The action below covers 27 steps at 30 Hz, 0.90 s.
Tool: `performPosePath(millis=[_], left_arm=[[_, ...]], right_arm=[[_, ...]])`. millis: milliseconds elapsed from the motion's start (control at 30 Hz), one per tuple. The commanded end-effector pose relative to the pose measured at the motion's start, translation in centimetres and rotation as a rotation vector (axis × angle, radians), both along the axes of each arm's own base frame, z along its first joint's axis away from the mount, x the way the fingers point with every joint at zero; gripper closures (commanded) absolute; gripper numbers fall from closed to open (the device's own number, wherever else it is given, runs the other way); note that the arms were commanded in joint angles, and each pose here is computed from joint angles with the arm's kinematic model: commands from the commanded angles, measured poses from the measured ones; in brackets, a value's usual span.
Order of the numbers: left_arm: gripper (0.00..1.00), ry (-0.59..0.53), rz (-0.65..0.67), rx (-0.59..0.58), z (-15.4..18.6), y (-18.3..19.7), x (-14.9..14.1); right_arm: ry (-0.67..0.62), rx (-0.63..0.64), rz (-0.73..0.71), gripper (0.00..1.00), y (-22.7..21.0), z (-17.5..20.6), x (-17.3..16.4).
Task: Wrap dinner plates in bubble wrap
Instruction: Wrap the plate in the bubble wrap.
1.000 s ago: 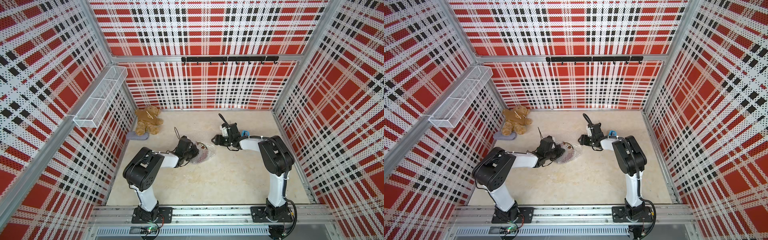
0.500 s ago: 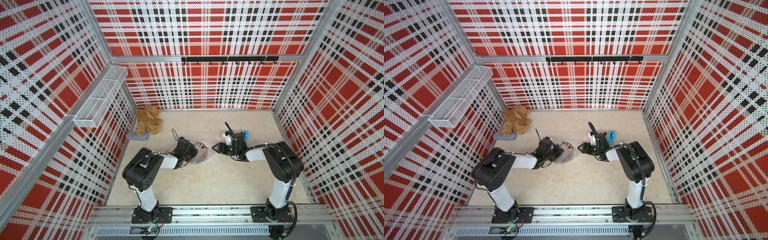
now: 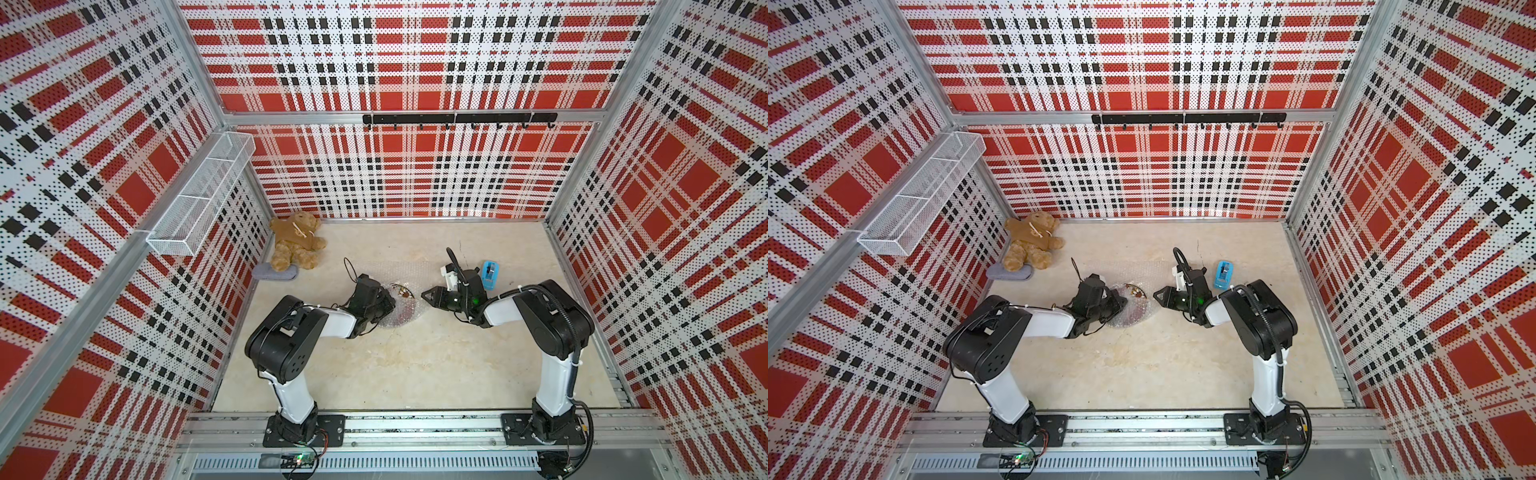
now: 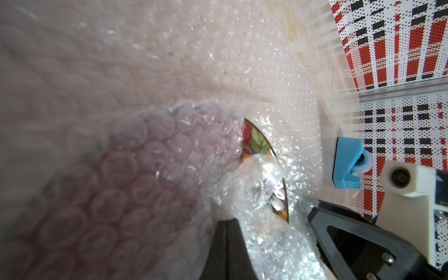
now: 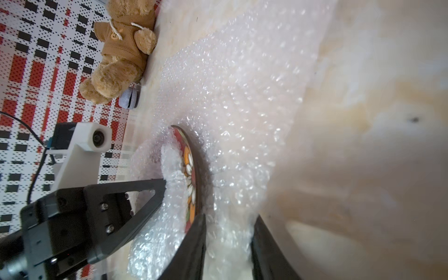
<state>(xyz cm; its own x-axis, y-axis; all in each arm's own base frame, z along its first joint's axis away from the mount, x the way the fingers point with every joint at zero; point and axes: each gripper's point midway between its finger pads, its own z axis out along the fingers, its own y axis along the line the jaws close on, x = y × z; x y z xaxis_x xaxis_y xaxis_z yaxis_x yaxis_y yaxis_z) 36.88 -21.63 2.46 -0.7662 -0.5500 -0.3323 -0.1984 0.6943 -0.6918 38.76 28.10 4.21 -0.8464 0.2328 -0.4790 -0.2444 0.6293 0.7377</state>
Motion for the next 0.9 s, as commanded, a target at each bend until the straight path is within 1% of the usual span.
performPosePath(millis=[0,67,133,267,367,400,467,500,600,667,767,867], left_arm=[[1.00,0.223,0.047,0.204,-6.7,4.2,-4.0],[1.00,0.224,0.042,0.207,-6.7,4.2,-4.1],[1.00,0.222,0.040,0.210,-6.7,4.2,-4.1],[1.00,0.219,0.036,0.211,-6.6,4.2,-4.1],[1.00,0.217,0.030,0.214,-6.5,4.2,-4.1],[1.00,0.217,0.031,0.213,-6.5,4.3,-4.1],[1.00,0.216,0.029,0.213,-6.5,4.2,-4.2],[1.00,0.214,0.032,0.214,-6.5,4.3,-4.1],[1.00,0.207,0.047,0.211,-6.3,4.5,-4.2],[1.00,0.206,0.053,0.206,-6.3,4.6,-4.2],[1.00,0.202,0.063,0.196,-6.2,4.7,-4.1],[1.00,0.196,0.073,0.191,-6.1,4.8,-4.0]], right_arm=[[-0.066,-0.018,-0.017,0.50,0.4,1.8,2.2],[-0.050,-0.039,-0.047,0.46,0.4,1.2,3.3],[-0.046,-0.061,-0.081,0.45,0.1,0.6,4.4],[-0.049,-0.084,-0.146,0.45,-0.7,0.3,6.7],[-0.031,-0.092,-0.162,0.48,-0.9,-0.1,8.4],[-0.033,-0.097,-0.169,0.50,-0.9,-0.1,8.7],[-0.039,-0.117,-0.183,0.62,-1.1,-0.1,9.4],[-0.043,-0.118,-0.180,0.69,-1.2,0.1,9.6],[-0.092,-0.069,-0.127,0.99,-0.4,2.2,9.4],[-0.143,-0.009,-0.071,1.00,0.5,4.6,8.7],[-0.190,0.062,-0.033,1.00,0.9,7.8,7.6],[-0.196,0.081,-0.017,1.00,1.6,9.6,6.0]])
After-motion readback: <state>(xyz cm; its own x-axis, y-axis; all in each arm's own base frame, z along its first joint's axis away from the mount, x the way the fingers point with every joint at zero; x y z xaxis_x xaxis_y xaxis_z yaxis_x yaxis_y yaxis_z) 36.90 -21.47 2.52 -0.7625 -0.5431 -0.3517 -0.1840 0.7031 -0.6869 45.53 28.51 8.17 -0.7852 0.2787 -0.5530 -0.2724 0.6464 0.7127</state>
